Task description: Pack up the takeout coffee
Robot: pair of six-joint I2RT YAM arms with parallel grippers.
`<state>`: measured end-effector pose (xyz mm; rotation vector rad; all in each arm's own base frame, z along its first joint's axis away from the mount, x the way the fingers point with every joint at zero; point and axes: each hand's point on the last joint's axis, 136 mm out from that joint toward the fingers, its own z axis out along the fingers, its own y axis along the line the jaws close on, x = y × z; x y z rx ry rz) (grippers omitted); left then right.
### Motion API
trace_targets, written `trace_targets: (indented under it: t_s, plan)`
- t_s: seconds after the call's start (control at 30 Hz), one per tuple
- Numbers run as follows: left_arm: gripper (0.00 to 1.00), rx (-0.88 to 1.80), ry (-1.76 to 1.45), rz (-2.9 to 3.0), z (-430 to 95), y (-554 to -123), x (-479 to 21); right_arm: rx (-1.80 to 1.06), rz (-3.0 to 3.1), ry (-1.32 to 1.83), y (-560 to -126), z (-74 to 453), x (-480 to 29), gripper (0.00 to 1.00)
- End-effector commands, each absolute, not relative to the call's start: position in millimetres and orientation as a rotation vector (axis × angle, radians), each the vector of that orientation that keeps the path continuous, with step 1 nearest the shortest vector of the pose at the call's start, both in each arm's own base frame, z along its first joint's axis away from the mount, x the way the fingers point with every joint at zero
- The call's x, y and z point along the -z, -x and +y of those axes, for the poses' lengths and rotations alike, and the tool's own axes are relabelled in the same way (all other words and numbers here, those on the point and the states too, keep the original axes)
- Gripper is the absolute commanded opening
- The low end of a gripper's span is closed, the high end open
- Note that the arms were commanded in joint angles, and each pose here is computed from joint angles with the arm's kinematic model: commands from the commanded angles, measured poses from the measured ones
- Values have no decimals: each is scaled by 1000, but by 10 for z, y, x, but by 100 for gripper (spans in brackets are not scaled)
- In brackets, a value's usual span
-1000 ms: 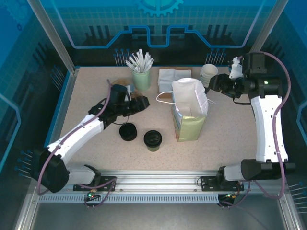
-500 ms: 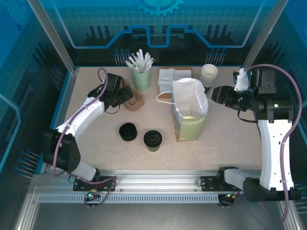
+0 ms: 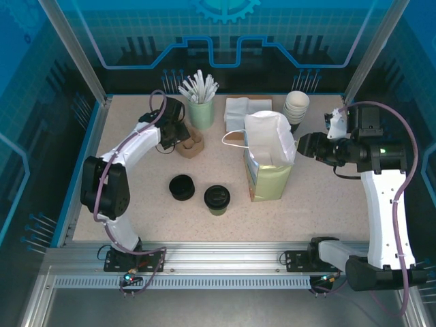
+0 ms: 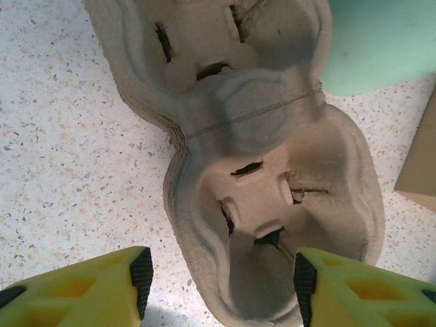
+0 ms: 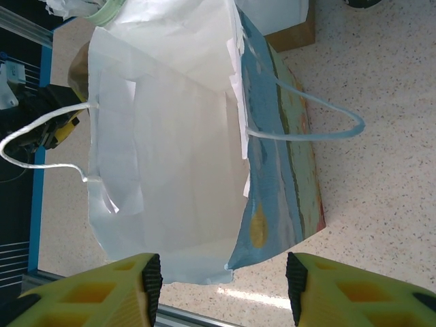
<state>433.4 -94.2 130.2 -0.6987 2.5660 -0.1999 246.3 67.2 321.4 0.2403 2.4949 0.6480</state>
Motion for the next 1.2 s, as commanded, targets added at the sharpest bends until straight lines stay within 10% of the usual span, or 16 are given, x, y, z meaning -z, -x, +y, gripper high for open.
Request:
trace_targets:
  t_s: [0.0, 1.17]
  plan:
    - [58, 155, 693, 2592, -891, -4361, -1277, -624, 2499, -245, -2428, 618, -3178, 54]
    - [45, 129, 685, 2635, -914, -4424, -1107, -640, 2524, -253, -2451, 635, -3026, 54]
